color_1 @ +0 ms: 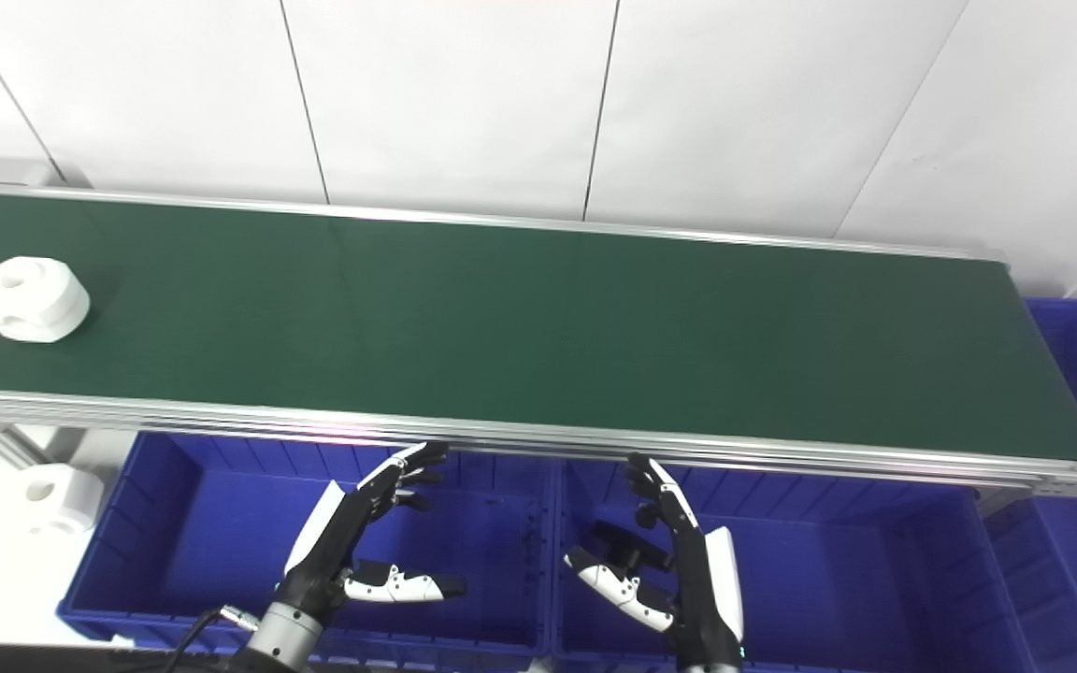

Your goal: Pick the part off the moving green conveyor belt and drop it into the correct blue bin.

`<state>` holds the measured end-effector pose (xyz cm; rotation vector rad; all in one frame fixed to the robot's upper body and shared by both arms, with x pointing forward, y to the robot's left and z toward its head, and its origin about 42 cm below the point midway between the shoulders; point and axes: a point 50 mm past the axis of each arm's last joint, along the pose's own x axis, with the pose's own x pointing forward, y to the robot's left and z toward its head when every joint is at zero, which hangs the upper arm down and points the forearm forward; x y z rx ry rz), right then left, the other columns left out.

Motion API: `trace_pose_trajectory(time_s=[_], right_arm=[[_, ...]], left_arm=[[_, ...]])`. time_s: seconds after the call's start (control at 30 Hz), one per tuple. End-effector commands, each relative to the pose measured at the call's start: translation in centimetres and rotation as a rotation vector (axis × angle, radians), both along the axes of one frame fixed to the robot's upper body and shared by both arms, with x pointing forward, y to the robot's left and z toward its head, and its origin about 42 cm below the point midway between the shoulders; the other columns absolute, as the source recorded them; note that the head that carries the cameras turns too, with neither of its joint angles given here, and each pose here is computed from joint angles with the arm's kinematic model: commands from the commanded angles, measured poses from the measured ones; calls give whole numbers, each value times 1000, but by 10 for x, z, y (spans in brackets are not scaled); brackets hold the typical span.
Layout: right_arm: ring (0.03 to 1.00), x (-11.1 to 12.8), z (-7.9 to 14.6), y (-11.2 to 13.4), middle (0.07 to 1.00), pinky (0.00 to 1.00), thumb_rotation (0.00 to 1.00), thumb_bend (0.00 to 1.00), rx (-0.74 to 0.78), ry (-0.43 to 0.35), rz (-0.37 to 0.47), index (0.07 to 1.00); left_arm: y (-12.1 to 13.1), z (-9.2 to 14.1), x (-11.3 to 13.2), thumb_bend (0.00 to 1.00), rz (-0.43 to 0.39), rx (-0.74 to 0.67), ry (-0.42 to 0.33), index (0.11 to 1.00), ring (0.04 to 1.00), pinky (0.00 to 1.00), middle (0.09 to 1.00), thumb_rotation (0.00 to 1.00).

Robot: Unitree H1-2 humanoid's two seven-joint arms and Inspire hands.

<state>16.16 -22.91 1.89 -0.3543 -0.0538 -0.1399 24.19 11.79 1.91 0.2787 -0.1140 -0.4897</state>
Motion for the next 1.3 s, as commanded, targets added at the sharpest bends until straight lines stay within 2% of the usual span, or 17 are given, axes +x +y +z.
trace_pose_trajectory(time_s=[0.0,0.37,0.8,0.9,1.0,1.27], right_arm=[[813,3,8,-2,819,746,437,796,11,-74,-1,857],[810,2,9,-1,821,747,406,773,13,-77,-2,858],[812,2,9,-1,823,749,420,780,26,-74,4,858],[823,2,10,-2,836,765,406,791,59,-63,14,868],[832,2,11,-2,846,787,351,797,104,-57,13,874],[815,-2,14,-11,830,781,322,801,178,-48,-3,877]], left_arm=[[-6,12,7,723,-6,-43,-60,844,793,657,852,309],[-6,12,7,720,-7,-42,-64,845,791,658,852,300],[-6,12,7,718,-6,-40,-65,845,792,658,852,305],[-6,13,7,714,-5,-41,-69,844,791,651,852,299],[-7,13,6,717,-1,-45,-69,841,789,651,849,304],[-9,14,4,711,18,-62,-66,843,790,648,844,317]])
